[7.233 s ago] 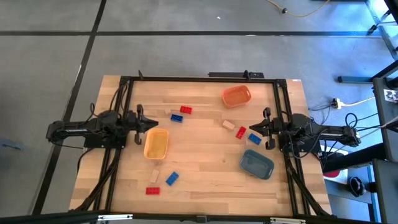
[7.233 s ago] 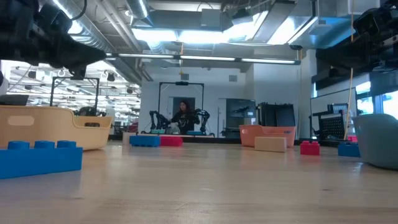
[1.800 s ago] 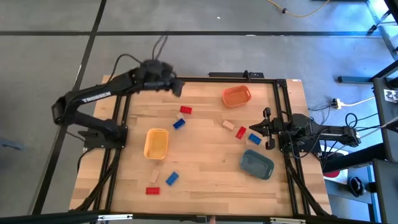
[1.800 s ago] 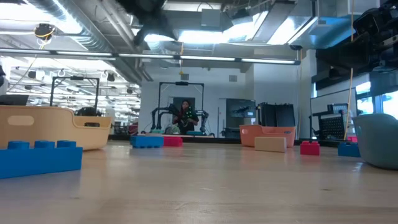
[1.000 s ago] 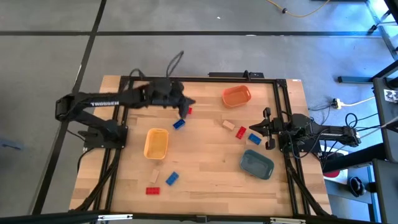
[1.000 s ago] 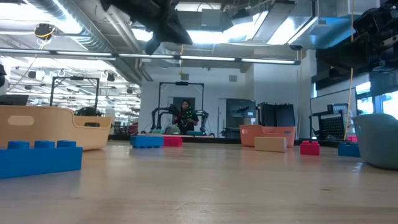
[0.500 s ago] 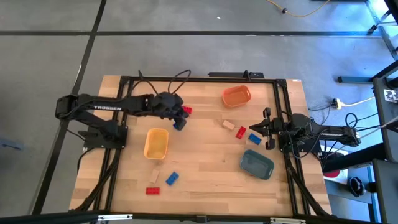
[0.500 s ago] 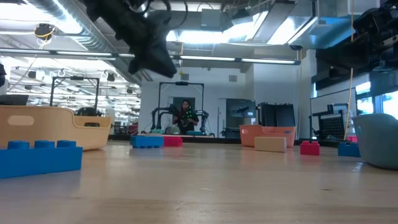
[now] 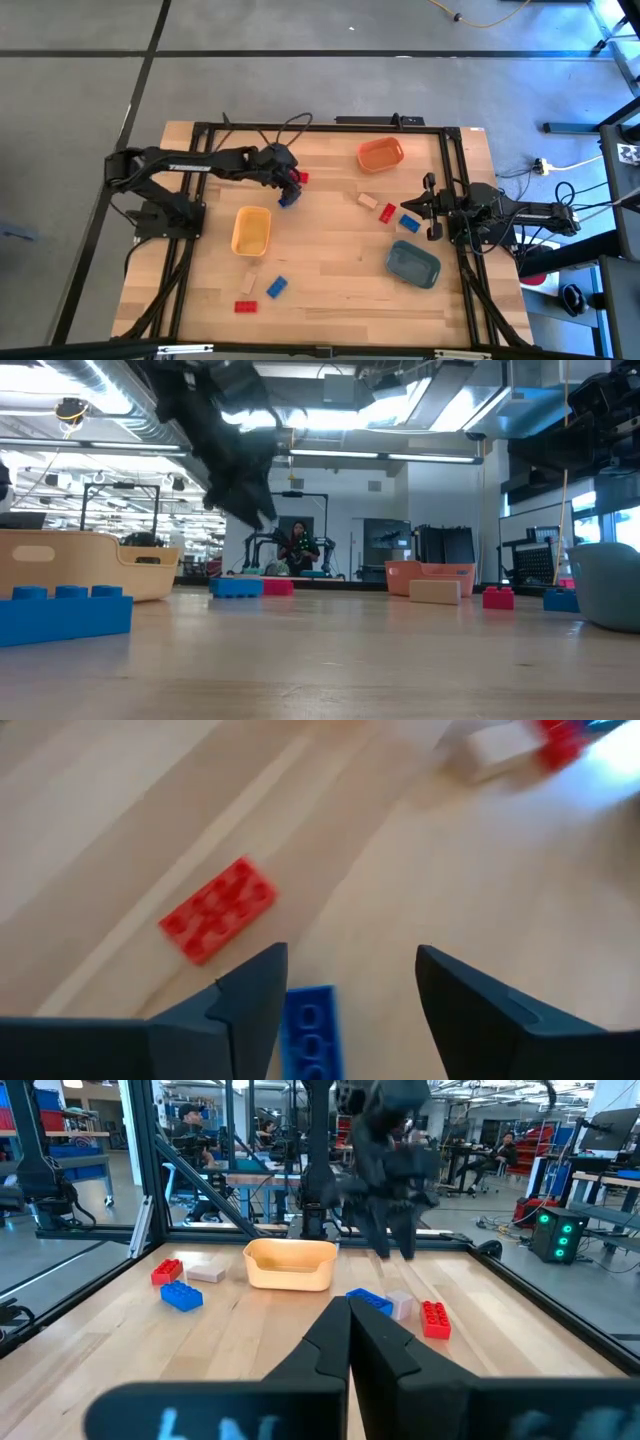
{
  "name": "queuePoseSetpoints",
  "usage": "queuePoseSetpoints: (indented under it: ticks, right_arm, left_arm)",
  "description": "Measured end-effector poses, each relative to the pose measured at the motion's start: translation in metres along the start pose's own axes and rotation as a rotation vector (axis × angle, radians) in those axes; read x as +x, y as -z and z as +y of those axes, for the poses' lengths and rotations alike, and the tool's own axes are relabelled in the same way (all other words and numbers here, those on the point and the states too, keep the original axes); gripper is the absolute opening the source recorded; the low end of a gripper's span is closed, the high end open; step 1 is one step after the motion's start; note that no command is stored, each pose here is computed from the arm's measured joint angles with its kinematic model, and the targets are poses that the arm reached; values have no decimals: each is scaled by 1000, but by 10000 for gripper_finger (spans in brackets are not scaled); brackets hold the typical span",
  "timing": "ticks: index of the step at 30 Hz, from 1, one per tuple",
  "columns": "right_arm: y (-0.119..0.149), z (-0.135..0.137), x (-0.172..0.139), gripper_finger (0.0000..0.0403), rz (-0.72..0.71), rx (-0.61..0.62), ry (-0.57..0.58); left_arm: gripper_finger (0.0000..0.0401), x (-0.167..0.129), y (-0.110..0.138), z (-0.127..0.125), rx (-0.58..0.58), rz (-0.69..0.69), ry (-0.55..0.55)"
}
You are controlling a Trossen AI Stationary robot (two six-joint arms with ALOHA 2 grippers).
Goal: Sort & place blocks by color
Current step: Put the top left brown block into the yellow bin
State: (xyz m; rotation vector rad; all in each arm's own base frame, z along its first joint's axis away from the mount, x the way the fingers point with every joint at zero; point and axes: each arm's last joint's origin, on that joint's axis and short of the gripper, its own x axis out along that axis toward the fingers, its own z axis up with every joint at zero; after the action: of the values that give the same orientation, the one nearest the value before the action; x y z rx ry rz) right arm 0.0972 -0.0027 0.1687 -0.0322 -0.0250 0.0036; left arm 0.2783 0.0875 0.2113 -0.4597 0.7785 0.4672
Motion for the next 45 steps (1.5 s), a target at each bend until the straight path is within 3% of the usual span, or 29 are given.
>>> queuePoseSetpoints:
  ticks: [10, 20, 29, 32, 37, 45]
  right_arm:
    - [0, 0, 0, 7, 0, 0, 1]
    - [0, 0, 0, 7, 0, 0, 0]
    - [0, 0, 0, 7, 0, 0, 0]
    - [0, 0, 0, 7, 0, 0, 0]
    - [0, 0, 0, 7, 0, 0, 0]
    - [0, 0, 0, 7, 0, 0, 1]
  left_arm:
    - [216, 36, 14, 9, -6, 73, -181]
    - [215, 60, 27, 12, 9, 182, -172]
    - [210, 63, 27, 19, -9, 188, -186]
    - [194, 63, 26, 23, -20, 190, -193]
    - [124, 62, 24, 28, -39, 200, -189]
    - [120, 51, 18, 30, -33, 184, -155]
